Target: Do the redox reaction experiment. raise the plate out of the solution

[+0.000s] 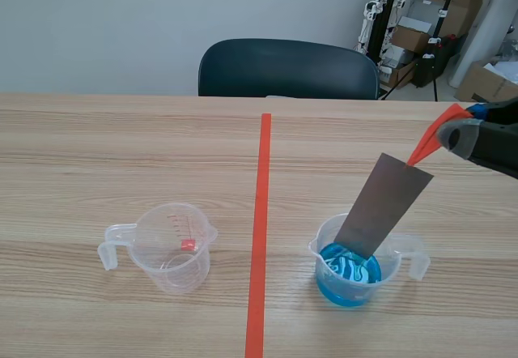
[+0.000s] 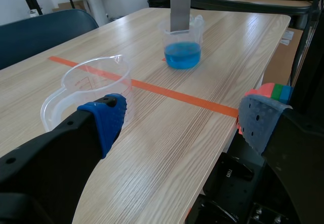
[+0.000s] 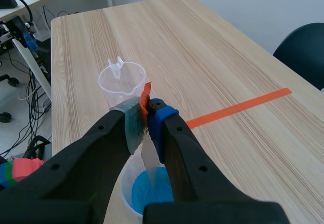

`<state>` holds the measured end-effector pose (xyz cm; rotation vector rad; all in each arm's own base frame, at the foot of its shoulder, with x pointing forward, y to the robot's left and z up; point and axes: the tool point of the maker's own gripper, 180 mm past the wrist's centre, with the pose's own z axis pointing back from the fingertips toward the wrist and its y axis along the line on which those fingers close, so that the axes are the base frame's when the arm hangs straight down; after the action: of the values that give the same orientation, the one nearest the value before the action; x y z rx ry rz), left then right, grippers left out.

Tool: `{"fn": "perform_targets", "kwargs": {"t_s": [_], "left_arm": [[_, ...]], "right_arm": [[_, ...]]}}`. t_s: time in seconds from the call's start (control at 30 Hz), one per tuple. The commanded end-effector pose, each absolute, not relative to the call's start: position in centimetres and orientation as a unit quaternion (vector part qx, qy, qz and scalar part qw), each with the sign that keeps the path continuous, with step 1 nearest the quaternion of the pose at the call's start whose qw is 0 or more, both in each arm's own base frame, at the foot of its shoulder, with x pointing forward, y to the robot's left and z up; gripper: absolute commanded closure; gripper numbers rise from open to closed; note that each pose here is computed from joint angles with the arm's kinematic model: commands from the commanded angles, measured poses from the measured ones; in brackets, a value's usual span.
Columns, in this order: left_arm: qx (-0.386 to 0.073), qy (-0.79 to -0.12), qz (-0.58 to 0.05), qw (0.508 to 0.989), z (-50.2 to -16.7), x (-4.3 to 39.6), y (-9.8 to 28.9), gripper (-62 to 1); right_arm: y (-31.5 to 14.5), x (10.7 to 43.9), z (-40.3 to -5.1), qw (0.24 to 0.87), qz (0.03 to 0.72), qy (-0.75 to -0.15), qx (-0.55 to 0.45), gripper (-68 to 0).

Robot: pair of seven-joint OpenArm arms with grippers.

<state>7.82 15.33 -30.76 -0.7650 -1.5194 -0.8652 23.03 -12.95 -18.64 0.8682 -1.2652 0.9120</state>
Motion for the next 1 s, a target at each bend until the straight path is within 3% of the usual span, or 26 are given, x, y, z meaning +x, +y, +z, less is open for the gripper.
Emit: {"fn": "perform_targets", "kwargs": {"t_s": [0.0, 0.43, 0.53, 0.7, 0.97], "left_arm": [[-0.336, -0.665, -0.361, 0.56, -29.7, 7.8, 15.3, -47.7], [-0.324, -0.698, -0.336, 0.543, -28.1, 9.5, 15.5, -47.1], [-0.328, -0.703, -0.343, 0.53, -27.5, 9.9, 14.9, -34.8], [-0.311, -0.697, -0.367, 0.531, -27.7, 11.7, 14.2, -20.1], [-0.295, -0.667, -0.419, 0.541, -27.8, 14.8, 12.9, -9.5]], "right_arm": [[-12.9, 23.6, -17.2, 0.614, 0.4, -0.567, 0.376, 0.2], [-12.8, 23.4, -17.3, 0.621, 0.413, -0.545, 0.383, 0.2], [-12.8, 23.4, -17.0, 0.619, 0.422, -0.535, 0.39, 0.2], [-13.0, 24.1, -16.3, 0.616, 0.433, -0.542, 0.375, 0.2], [-13.3, 25.0, -15.4, 0.61, 0.445, -0.552, 0.354, 0.2]]}}
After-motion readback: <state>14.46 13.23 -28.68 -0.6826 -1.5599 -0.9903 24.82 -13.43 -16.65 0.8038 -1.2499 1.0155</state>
